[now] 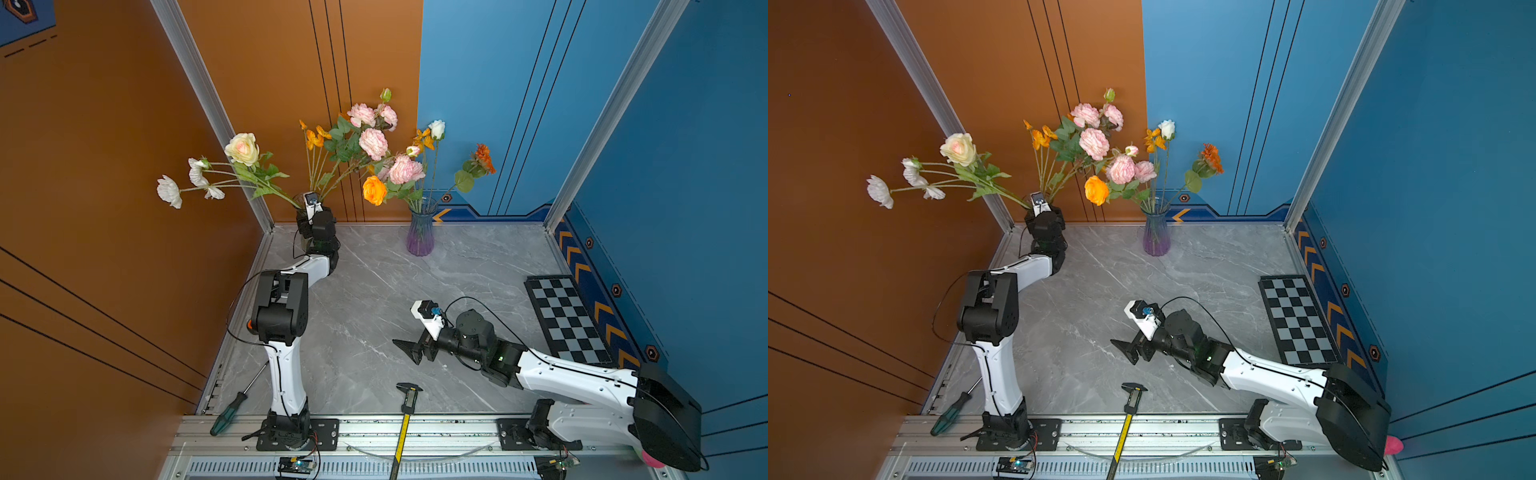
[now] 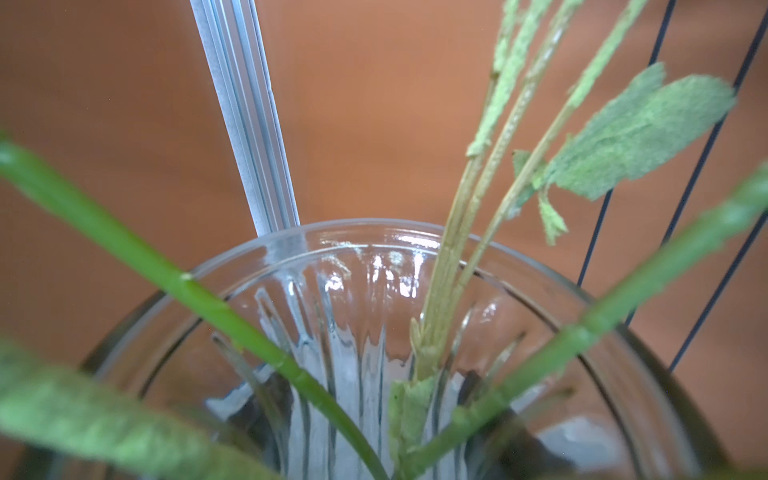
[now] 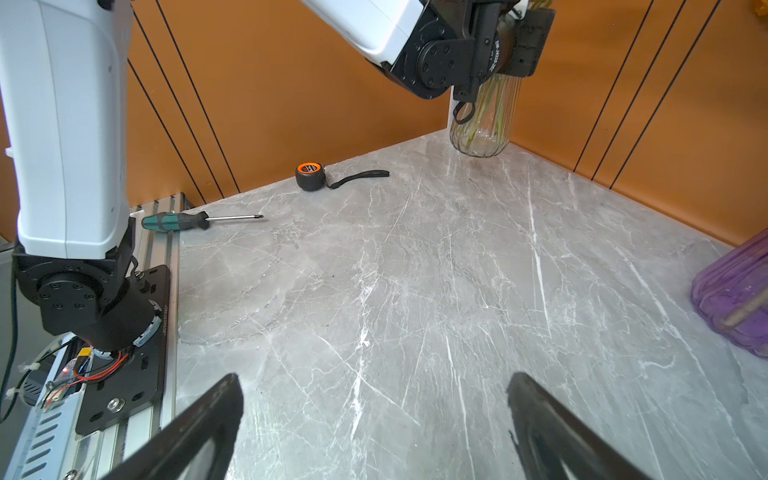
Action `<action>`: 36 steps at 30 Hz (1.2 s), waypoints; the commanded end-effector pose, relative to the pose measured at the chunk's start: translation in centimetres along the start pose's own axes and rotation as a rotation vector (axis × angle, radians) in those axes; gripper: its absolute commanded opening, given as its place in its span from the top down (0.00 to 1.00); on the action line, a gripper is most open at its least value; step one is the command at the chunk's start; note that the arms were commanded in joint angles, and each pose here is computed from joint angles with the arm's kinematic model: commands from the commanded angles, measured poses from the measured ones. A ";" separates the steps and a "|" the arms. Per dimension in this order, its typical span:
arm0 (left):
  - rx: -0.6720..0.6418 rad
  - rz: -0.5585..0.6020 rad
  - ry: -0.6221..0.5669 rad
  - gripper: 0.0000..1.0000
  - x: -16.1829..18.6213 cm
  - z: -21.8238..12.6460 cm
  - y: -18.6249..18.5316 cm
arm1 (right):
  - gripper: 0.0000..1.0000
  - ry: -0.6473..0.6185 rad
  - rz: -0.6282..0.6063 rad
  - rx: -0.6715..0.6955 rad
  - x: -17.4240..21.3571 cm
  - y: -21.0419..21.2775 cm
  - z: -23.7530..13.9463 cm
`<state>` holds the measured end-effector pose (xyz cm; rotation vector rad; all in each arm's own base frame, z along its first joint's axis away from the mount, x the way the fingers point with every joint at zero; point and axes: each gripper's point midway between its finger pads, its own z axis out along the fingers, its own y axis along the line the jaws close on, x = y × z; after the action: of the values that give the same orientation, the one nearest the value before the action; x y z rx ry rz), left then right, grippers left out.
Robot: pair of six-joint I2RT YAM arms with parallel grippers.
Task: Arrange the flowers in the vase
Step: 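Lower the clear vase onto the table near the far wall with the left gripper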
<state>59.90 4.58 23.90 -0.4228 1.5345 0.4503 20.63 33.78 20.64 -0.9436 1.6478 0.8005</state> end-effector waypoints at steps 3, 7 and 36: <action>-0.046 -0.173 -0.182 0.78 -4.9 -0.2 1.8 | 0.00 -0.011 -0.003 0.001 -1.1 0.1 0.2; -0.013 -0.204 -0.221 0.78 -3.6 -0.1 1.9 | 0.00 -0.002 -0.005 -0.009 -1.1 0.3 0.5; 0.102 -0.220 -0.170 0.62 2.6 1.5 -0.5 | 0.00 0.012 0.010 -0.061 -0.9 0.8 3.3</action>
<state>60.98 5.06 18.97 -0.4413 1.4104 0.2950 21.74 36.28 18.87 -0.9897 1.6987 0.8089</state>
